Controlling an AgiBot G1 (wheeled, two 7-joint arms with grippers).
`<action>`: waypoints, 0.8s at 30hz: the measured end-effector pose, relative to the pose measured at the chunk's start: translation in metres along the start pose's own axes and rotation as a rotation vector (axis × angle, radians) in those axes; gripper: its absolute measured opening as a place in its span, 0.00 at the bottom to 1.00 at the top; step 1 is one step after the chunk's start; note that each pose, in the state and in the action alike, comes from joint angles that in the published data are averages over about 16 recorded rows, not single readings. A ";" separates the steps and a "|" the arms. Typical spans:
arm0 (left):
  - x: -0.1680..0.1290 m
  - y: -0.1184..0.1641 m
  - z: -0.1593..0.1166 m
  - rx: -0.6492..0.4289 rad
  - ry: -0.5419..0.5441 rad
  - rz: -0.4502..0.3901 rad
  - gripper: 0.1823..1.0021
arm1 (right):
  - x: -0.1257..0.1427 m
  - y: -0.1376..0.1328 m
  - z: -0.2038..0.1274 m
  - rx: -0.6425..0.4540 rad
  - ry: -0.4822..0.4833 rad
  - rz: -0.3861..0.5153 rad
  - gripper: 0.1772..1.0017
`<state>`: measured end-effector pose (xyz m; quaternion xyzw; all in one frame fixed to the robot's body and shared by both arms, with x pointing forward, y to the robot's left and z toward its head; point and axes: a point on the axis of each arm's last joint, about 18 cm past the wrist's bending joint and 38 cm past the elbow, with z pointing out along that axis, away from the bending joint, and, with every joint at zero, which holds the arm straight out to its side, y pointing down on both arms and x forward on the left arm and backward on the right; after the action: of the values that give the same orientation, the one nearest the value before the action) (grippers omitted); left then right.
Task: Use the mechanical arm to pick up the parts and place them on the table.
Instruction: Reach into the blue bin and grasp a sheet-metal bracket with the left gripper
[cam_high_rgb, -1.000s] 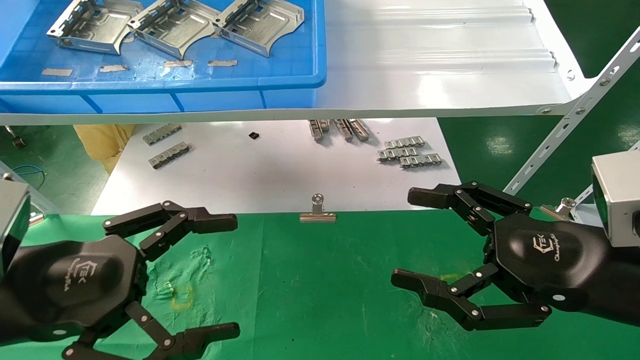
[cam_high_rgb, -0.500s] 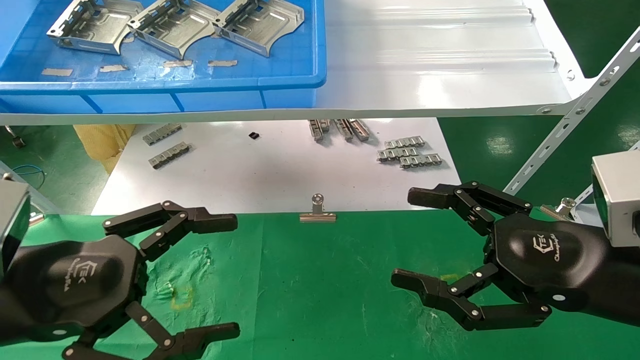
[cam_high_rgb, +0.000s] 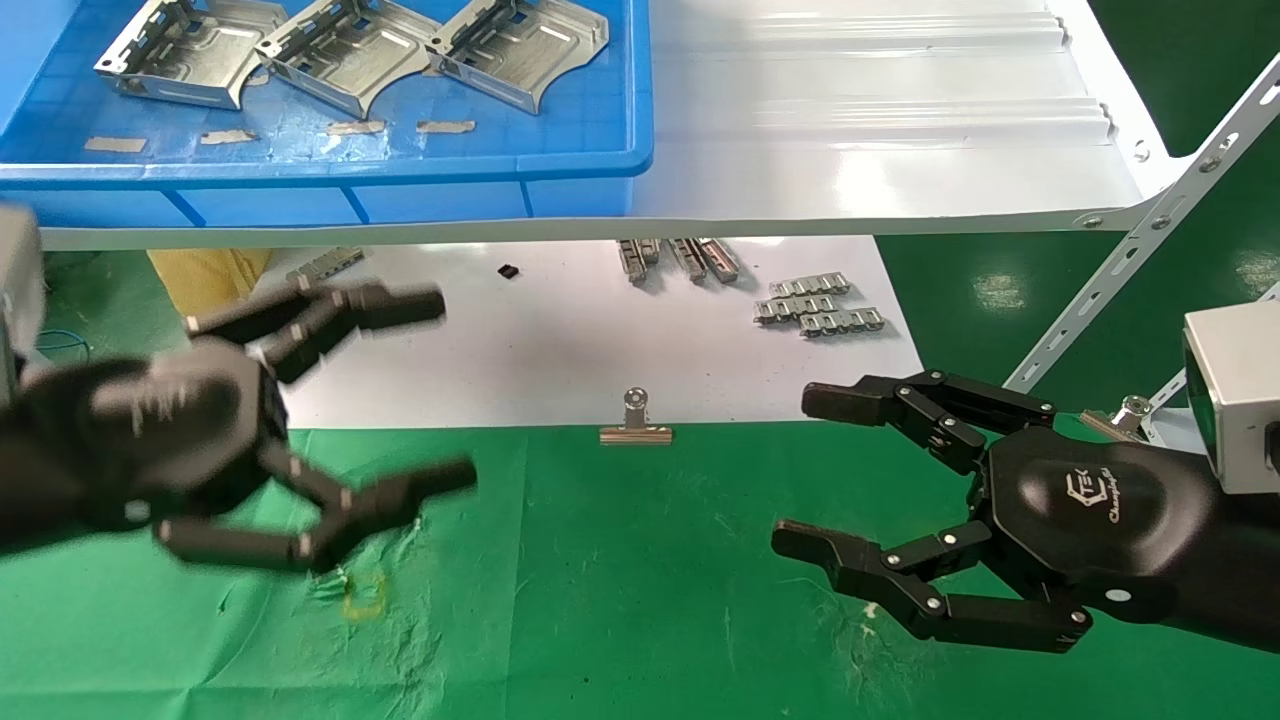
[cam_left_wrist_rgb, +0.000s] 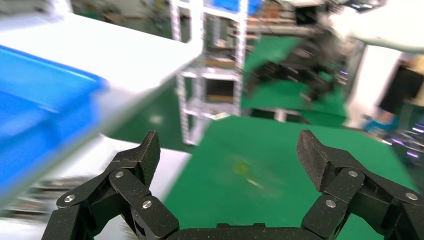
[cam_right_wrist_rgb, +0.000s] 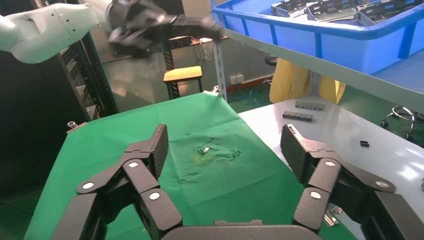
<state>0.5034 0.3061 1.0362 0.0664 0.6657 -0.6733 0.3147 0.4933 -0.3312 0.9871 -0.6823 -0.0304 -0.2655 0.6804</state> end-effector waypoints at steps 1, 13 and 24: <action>-0.006 -0.003 0.001 0.004 -0.020 0.004 1.00 | 0.000 0.000 0.000 0.000 0.000 0.000 0.85; -0.092 -0.023 0.019 0.020 -0.291 0.031 1.00 | 0.000 0.000 0.000 0.000 0.000 0.000 0.54; -0.166 -0.041 0.024 -0.051 -0.479 0.044 1.00 | 0.000 0.000 0.000 0.000 0.000 0.000 0.24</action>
<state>0.6220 0.3357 1.1580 -0.0886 0.5872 -0.6458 0.4798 0.4933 -0.3312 0.9871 -0.6823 -0.0304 -0.2655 0.6804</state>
